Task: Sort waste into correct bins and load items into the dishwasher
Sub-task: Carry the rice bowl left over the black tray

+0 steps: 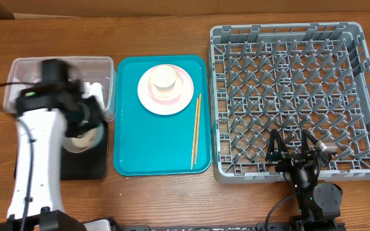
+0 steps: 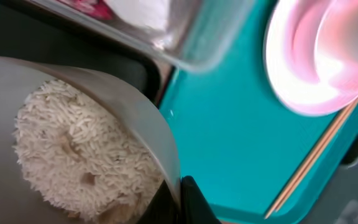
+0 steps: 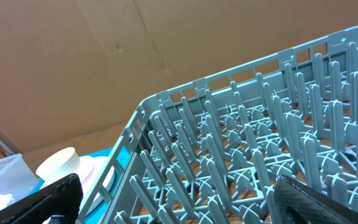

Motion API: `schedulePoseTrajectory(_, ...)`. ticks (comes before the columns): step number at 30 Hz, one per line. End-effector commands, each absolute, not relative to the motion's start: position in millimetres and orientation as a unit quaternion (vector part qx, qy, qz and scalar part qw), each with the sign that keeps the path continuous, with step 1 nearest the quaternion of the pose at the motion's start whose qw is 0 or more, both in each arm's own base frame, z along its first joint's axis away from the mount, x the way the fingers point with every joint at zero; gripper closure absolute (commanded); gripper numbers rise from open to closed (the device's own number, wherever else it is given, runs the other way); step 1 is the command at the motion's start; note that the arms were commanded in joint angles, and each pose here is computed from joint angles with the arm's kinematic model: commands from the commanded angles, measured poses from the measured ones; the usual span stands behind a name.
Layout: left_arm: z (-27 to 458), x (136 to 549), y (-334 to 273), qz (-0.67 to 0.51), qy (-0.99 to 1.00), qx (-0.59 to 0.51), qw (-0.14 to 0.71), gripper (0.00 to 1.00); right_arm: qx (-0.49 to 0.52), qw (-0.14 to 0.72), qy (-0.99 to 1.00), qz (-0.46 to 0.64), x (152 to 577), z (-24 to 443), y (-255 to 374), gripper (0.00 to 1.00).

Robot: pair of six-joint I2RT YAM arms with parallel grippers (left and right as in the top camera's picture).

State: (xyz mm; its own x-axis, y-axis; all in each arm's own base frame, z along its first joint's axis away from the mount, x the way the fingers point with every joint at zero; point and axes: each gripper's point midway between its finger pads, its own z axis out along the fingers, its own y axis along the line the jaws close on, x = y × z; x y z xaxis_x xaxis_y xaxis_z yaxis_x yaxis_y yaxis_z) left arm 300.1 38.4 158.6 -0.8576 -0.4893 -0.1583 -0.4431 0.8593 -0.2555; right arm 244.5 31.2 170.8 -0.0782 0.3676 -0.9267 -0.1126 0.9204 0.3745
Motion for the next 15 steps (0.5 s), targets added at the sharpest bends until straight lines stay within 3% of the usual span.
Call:
schedulePoseTrajectory(1, 182.3, 306.2, 52.4, -0.201, 0.935, -0.243, 0.164, 0.96, 0.089, 0.674, 0.711, 0.177, 244.8, 168.8, 30.2, 0.0)
schedulePoseTrajectory(15, 149.3, 299.9, 118.3, -0.357, 0.824, -0.332, 0.289, 0.96, 0.089, 0.674, 0.711, 0.177, 244.8, 168.8, 30.2, 0.0)
